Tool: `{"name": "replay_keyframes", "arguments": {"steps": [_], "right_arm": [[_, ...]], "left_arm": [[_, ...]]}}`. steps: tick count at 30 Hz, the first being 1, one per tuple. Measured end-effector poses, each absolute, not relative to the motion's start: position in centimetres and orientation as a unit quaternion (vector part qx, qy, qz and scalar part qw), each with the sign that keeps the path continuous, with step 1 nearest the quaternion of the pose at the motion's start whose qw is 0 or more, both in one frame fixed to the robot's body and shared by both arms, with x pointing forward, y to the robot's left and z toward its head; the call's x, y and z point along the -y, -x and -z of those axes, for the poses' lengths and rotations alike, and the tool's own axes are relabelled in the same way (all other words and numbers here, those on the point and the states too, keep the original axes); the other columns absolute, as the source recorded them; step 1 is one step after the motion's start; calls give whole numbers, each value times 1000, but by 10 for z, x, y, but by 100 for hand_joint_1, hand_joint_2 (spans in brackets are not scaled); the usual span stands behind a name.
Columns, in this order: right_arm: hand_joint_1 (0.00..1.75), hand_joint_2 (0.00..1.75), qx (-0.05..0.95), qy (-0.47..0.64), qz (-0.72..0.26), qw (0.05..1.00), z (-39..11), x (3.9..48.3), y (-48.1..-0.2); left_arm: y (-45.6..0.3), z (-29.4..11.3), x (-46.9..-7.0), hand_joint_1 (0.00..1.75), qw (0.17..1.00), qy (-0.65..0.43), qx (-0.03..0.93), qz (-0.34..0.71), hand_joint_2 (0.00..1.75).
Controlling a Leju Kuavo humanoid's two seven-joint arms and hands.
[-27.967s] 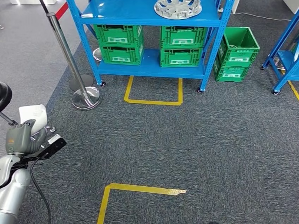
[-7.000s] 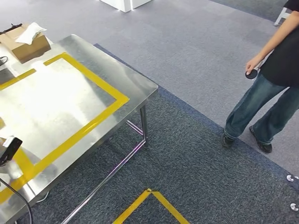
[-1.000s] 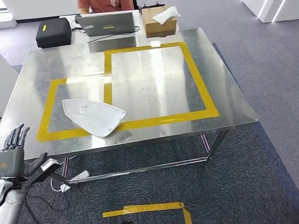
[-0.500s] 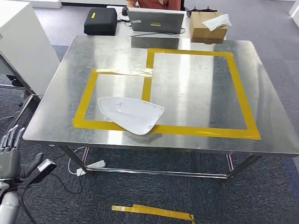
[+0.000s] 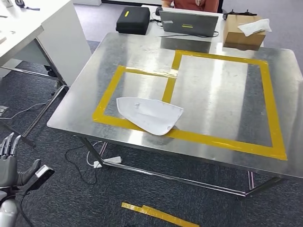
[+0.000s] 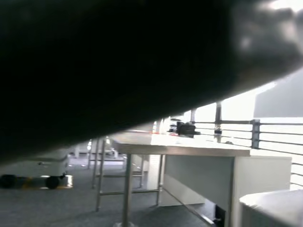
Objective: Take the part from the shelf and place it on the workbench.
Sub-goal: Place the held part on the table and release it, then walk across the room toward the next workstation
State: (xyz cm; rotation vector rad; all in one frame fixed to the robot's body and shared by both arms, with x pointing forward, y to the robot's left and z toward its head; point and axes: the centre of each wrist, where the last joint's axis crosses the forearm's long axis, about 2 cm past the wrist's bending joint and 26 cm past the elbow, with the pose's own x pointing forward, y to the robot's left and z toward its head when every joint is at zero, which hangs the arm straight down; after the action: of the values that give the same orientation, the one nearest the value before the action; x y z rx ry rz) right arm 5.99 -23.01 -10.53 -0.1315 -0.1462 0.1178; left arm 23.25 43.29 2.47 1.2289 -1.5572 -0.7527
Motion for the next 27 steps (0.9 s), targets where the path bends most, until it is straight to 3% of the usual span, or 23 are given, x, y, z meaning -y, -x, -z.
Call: {"name": "replay_keyframes", "arguments": {"steps": [11,19,27], "right_arm": [[0,0,74,63,-56,994,105,229,-64],[0,0,69,62,-53,994,105,229,-59],[0,0,69,63,-53,994,105,229,-60]], "left_arm": [[-201,8,-452,0,571,-517,576,273,0],[-171,41,-438,0,665,-491,514,230,0],[-158,52,-430,0,693,-479,494,213,0]]}}
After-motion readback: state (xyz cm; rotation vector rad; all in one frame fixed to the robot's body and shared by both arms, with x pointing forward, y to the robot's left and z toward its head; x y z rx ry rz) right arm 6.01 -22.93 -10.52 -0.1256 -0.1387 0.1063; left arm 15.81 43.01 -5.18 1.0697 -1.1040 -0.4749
